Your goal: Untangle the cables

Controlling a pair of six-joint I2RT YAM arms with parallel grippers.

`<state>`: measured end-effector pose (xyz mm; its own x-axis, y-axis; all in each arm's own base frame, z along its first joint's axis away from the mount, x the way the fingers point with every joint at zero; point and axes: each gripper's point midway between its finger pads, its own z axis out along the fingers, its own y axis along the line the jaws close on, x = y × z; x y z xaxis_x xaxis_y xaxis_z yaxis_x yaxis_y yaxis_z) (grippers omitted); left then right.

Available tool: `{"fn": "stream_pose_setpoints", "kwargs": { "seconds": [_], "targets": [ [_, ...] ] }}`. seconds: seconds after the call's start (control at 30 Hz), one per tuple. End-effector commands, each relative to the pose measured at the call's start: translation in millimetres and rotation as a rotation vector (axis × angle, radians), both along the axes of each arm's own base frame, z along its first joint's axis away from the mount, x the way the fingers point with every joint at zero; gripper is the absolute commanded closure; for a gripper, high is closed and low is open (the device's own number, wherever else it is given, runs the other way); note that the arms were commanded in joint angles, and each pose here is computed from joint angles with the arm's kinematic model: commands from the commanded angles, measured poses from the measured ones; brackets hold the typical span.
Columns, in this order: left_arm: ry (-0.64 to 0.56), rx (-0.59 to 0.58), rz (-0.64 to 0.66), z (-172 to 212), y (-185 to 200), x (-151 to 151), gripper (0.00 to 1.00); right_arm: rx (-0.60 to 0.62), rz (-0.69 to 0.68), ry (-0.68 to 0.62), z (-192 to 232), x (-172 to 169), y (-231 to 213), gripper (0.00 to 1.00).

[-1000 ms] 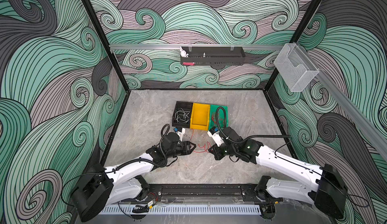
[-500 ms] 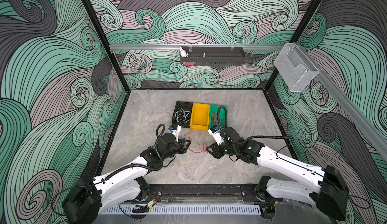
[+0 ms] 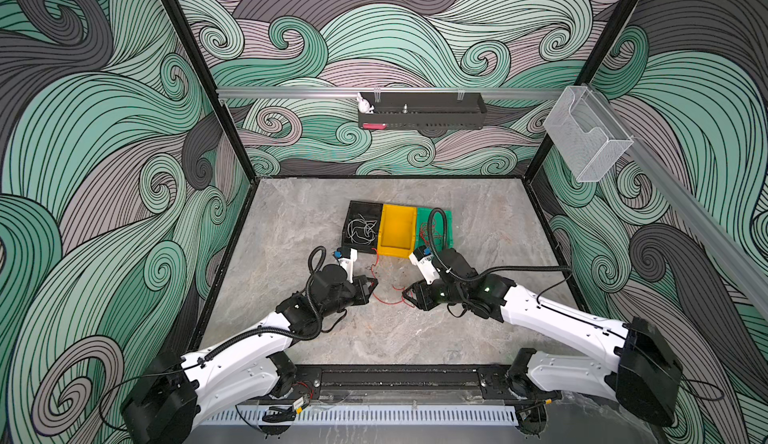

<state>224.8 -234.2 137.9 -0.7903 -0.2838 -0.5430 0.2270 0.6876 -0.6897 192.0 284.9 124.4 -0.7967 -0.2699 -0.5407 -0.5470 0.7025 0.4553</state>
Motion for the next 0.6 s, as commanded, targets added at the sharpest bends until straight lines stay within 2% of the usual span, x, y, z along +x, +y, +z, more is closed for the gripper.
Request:
{"fn": "stream_pose_setpoints", "kwargs": {
  "seconds": [0.0,0.17,0.27,0.3,0.57],
  "targets": [
    [-0.011,0.028,0.016,-1.4,5.2,0.1,1.00,0.025,0.011,0.024,3.4,-0.4,7.0,0.76],
    [-0.021,0.047,0.049,-1.3,14.3,0.3,1.00,-0.016,-0.001,-0.006,0.1,0.7,-3.6,0.76],
    [-0.017,0.052,0.073,-2.0,18.9,0.8,1.00,-0.009,0.028,-0.024,1.5,-3.5,-6.1,0.60],
    [-0.013,0.053,0.082,-2.6,20.2,1.1,1.00,-0.002,0.041,-0.031,2.1,-5.7,-6.4,0.57],
    [0.051,0.043,0.209,-4.6,34.1,7.6,1.00,0.040,0.066,-0.062,2.8,-12.0,-8.5,0.59]
  ]
}}
